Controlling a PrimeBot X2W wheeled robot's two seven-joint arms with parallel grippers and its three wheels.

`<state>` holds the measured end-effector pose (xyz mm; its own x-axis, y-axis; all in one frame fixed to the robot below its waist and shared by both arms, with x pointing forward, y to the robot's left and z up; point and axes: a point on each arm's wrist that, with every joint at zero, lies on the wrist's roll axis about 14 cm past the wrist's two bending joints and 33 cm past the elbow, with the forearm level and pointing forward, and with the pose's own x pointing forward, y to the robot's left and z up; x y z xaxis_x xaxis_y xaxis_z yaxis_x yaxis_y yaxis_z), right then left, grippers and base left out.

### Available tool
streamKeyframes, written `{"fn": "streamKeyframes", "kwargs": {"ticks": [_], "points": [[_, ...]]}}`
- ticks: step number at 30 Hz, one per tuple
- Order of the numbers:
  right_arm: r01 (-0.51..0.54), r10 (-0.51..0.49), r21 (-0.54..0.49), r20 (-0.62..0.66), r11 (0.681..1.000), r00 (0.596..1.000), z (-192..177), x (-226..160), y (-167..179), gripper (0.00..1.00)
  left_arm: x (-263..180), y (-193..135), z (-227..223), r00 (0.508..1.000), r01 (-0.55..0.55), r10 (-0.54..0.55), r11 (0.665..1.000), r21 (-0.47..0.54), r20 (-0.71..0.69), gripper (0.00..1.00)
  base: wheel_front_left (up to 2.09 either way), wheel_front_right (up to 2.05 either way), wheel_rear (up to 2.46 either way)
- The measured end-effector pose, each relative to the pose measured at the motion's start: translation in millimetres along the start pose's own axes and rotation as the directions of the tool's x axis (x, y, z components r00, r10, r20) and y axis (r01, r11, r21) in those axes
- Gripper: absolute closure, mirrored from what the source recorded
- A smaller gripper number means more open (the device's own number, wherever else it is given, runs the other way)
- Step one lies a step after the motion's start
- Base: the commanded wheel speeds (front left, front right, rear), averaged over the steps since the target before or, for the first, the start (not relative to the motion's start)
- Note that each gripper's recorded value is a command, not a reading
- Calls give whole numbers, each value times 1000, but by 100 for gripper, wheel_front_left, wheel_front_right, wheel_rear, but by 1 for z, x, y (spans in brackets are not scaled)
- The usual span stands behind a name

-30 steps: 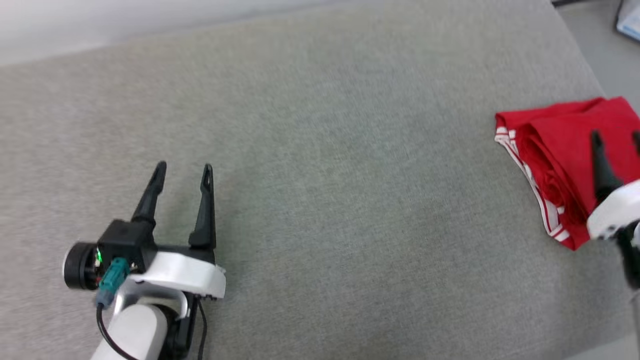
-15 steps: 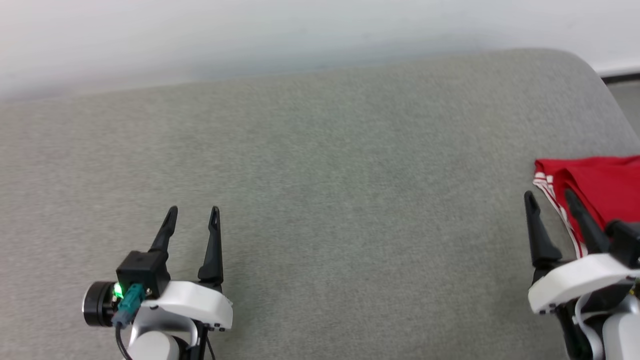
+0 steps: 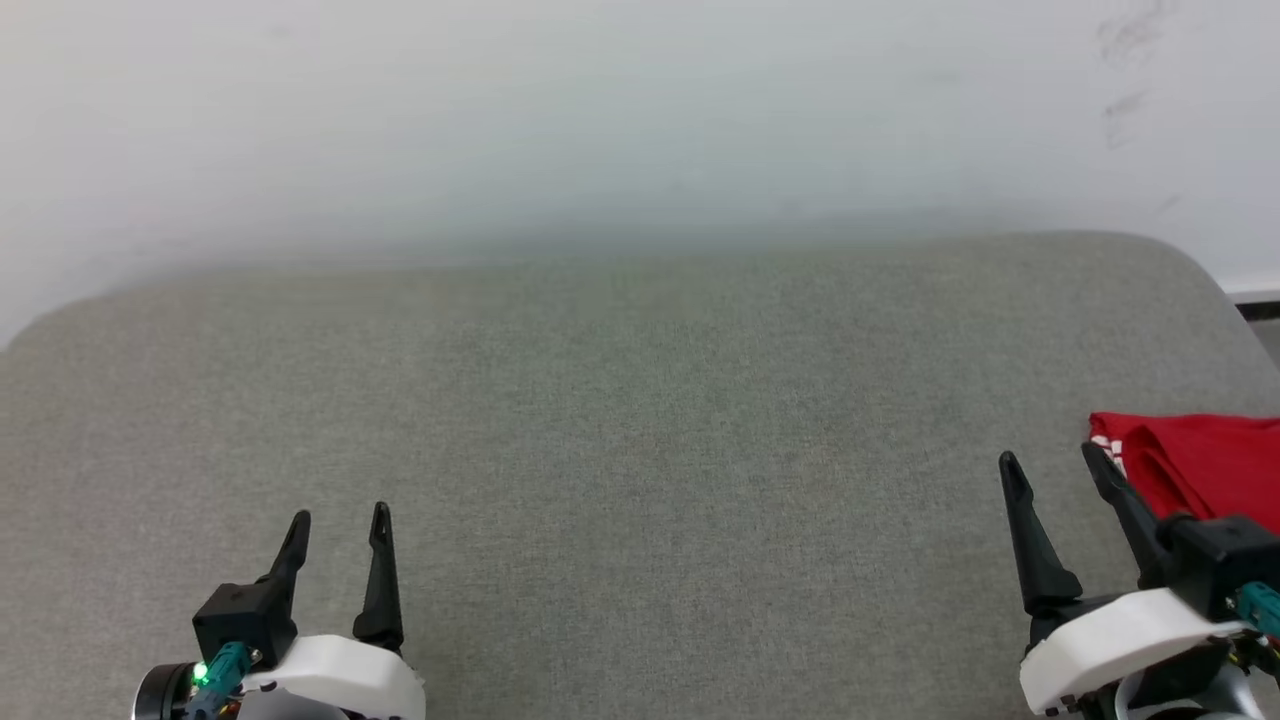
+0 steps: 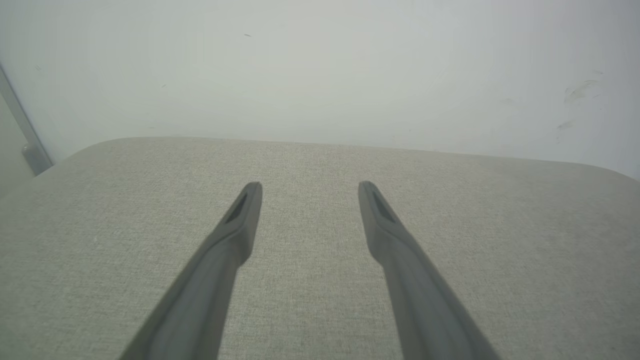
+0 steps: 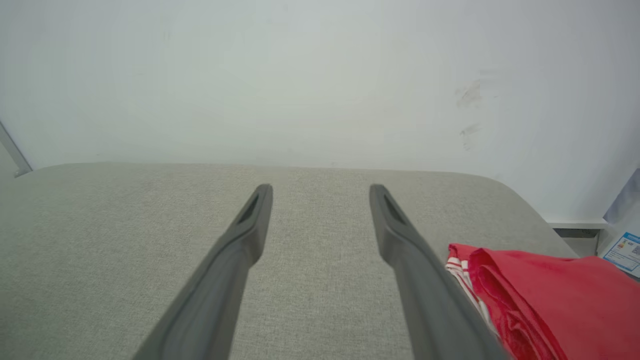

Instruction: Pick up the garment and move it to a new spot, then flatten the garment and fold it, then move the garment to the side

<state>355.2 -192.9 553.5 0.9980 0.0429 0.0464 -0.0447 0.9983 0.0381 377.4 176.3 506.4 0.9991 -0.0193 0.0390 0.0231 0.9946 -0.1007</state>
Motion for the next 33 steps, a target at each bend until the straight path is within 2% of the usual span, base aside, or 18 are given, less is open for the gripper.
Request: {"fn": "streamKeyframes", "kwargs": {"ticks": [11, 31, 32, 33], "points": [[11, -11, -7, 7, 1000, 1000, 1, -17, 0, 0, -11, 5, 2, 1000, -15, 15, 1000, -16, 7, 0, 0, 0, 0], [8, -8, 1, 26, 1000, 1000, 3, -13, 1, 0, -9, 7, -5, 1000, -16, 16, 1000, -1, -12, 0, 0, 0, 0], [8, -8, 2, 25, 1000, 1000, 2, -13, 1, 100, -9, 8, -5, 1000, -16, 16, 1000, -1, -13, 100, 0, 0, 0], [9, -9, 2, 18, 1000, 1000, 0, -14, 1, 100, -9, 7, -7, 1000, -17, 17, 1000, -2, -19, 100, 0, 0, 0]]}}
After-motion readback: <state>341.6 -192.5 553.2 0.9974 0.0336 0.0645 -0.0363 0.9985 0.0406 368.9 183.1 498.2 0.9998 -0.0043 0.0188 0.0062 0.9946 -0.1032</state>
